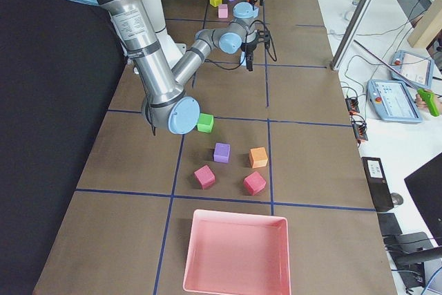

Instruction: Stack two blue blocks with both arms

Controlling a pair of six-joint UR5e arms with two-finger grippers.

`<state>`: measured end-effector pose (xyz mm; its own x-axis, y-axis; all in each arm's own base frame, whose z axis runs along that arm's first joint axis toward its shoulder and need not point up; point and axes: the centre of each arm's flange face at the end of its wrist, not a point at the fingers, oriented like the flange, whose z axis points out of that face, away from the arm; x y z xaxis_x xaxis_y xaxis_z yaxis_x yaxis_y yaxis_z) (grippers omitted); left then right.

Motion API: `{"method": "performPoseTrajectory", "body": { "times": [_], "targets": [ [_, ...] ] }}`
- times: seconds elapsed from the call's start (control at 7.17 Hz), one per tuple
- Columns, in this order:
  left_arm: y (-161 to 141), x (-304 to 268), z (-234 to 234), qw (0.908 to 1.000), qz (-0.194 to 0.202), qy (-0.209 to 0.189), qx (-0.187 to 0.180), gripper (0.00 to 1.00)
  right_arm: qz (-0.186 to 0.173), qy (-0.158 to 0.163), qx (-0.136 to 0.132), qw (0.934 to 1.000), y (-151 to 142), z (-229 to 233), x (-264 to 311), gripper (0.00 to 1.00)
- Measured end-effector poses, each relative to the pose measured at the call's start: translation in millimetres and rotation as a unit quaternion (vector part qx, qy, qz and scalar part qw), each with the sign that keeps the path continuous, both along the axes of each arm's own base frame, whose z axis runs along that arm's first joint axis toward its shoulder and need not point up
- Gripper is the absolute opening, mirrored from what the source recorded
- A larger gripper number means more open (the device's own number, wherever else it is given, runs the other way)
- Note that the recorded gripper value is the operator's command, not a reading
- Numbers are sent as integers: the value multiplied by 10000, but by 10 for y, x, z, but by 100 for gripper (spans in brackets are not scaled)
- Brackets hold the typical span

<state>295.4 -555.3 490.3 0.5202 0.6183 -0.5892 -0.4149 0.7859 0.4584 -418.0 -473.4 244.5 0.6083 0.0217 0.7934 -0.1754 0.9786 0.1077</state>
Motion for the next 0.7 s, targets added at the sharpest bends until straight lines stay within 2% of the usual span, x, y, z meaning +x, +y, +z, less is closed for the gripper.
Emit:
{"method": "performPoseTrajectory", "body": {
  "times": [0.7],
  "targets": [
    [171, 174, 185, 9996, 92, -47, -277, 100, -36, 55, -30, 10000, 46, 66, -64, 100]
  ]
}}
